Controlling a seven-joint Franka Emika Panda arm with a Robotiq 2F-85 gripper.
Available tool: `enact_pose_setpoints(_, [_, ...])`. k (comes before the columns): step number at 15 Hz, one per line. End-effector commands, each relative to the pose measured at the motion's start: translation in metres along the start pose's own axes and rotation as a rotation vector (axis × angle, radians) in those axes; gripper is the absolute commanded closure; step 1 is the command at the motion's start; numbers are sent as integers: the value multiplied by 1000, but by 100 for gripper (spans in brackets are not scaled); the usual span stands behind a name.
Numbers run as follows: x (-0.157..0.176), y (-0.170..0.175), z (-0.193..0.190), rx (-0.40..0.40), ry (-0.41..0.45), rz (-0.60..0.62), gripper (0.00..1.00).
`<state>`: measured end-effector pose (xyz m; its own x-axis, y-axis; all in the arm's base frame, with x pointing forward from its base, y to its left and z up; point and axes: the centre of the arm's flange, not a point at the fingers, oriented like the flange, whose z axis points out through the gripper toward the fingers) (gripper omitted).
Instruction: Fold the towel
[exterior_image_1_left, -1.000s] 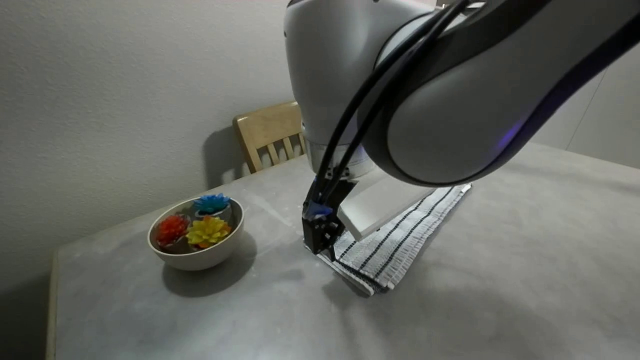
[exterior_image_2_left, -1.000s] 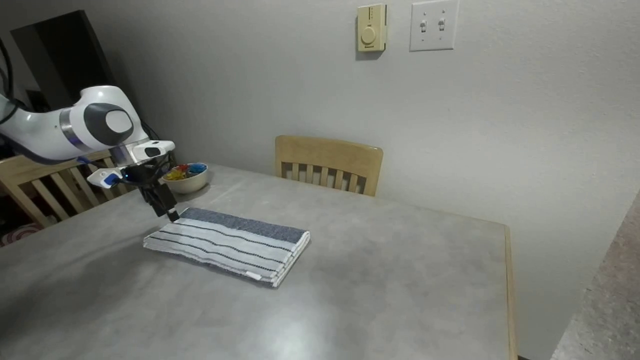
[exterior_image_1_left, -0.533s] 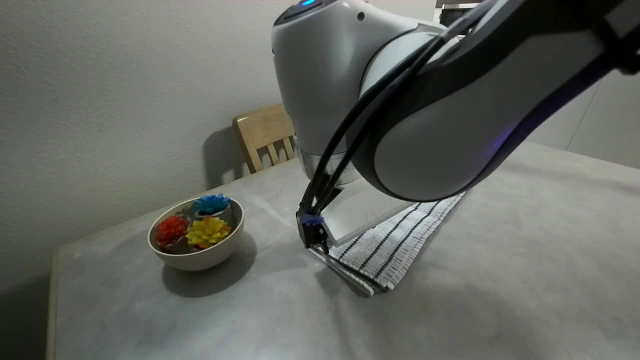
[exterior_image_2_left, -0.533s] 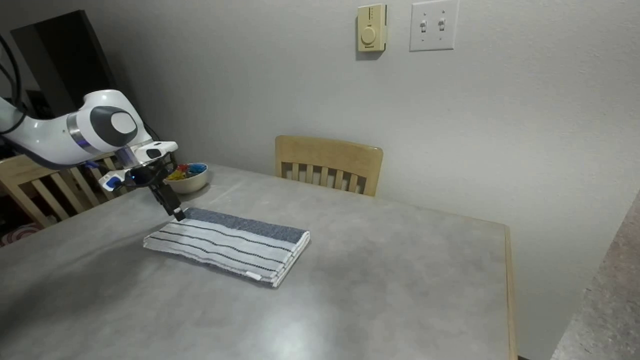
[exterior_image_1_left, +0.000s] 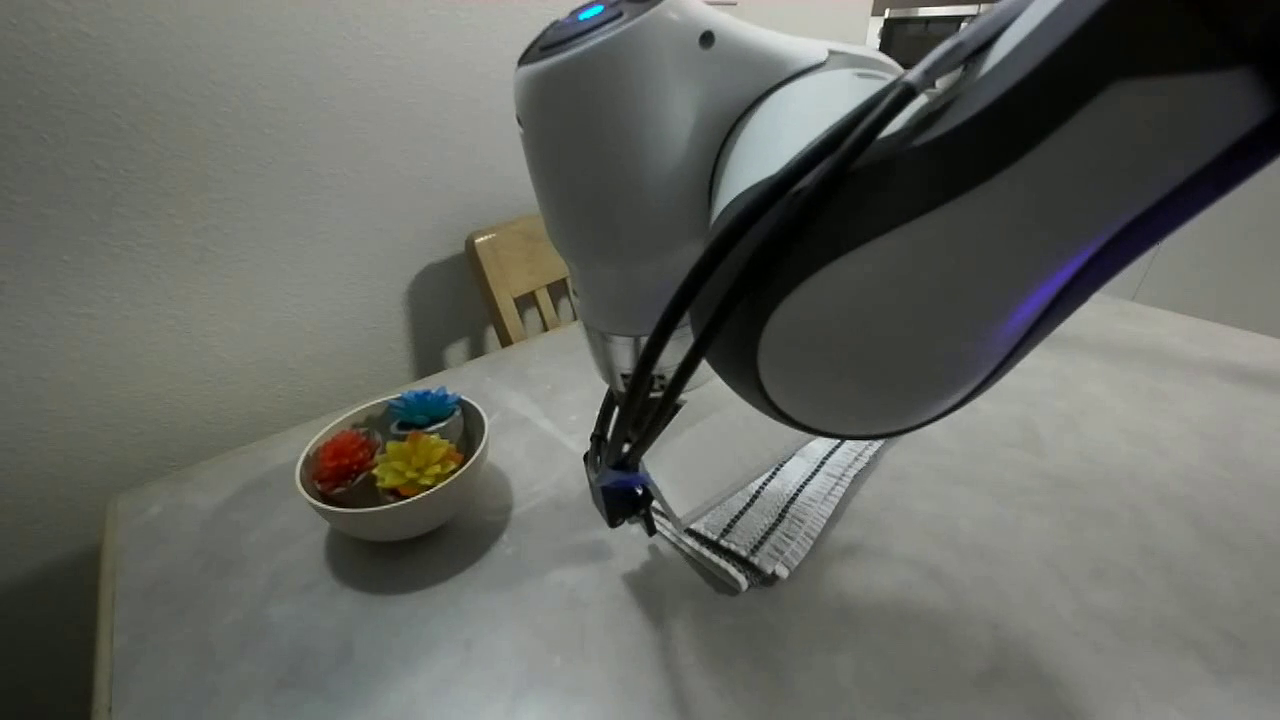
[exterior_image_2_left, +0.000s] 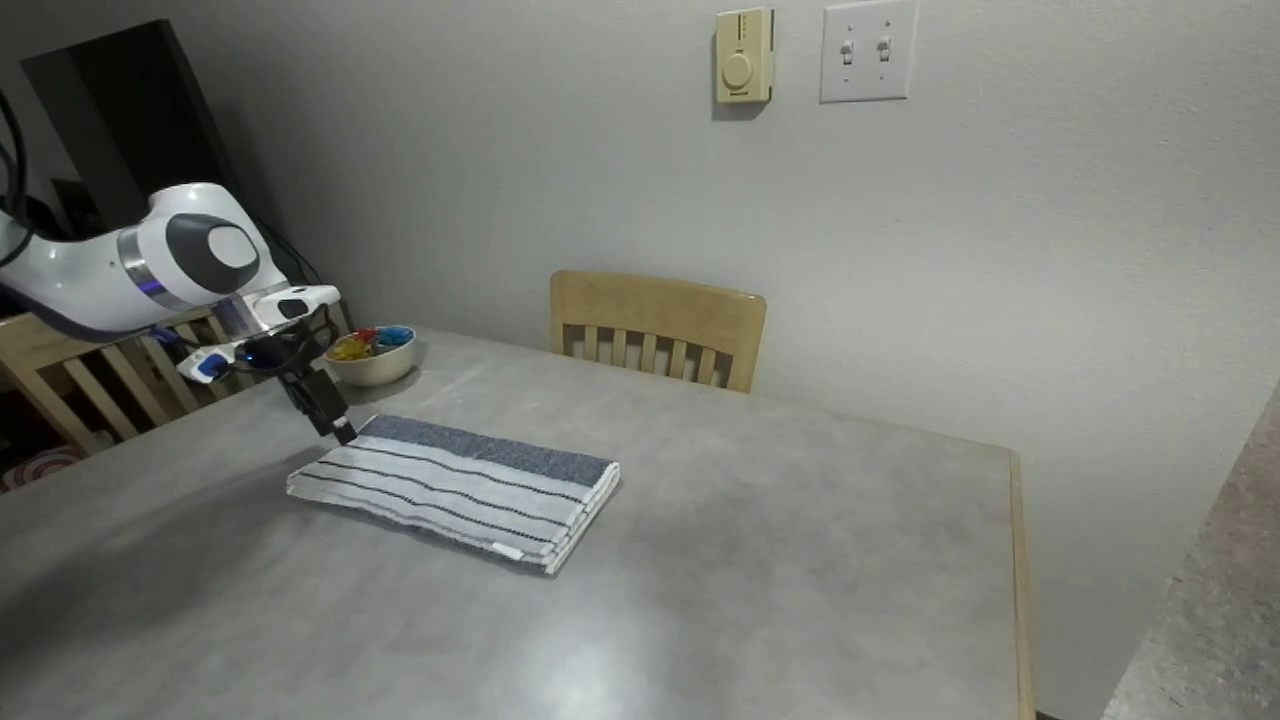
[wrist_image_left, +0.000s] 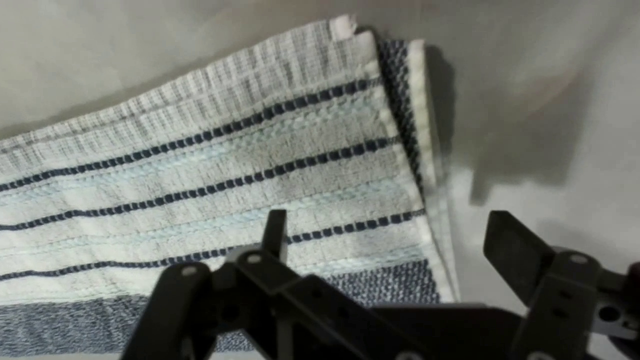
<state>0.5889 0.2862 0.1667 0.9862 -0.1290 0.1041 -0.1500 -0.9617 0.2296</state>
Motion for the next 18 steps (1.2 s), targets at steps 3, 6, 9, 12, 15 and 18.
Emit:
enact_pose_setpoints(3, [5,13,3,92,-108,-145,0])
enact_pose_setpoints(6, [6,21,12,55,-139,-206,0])
enact_pose_setpoints(9, [3,23,19,28,-168,-272,0])
enact_pose_setpoints(12, [-1,19,21,15,-182,-331,0])
enact_pose_setpoints(15, [-2,16,24,2,-150,-394,0])
enact_pose_setpoints(18, [-1,13,27,-11,-114,-431,0])
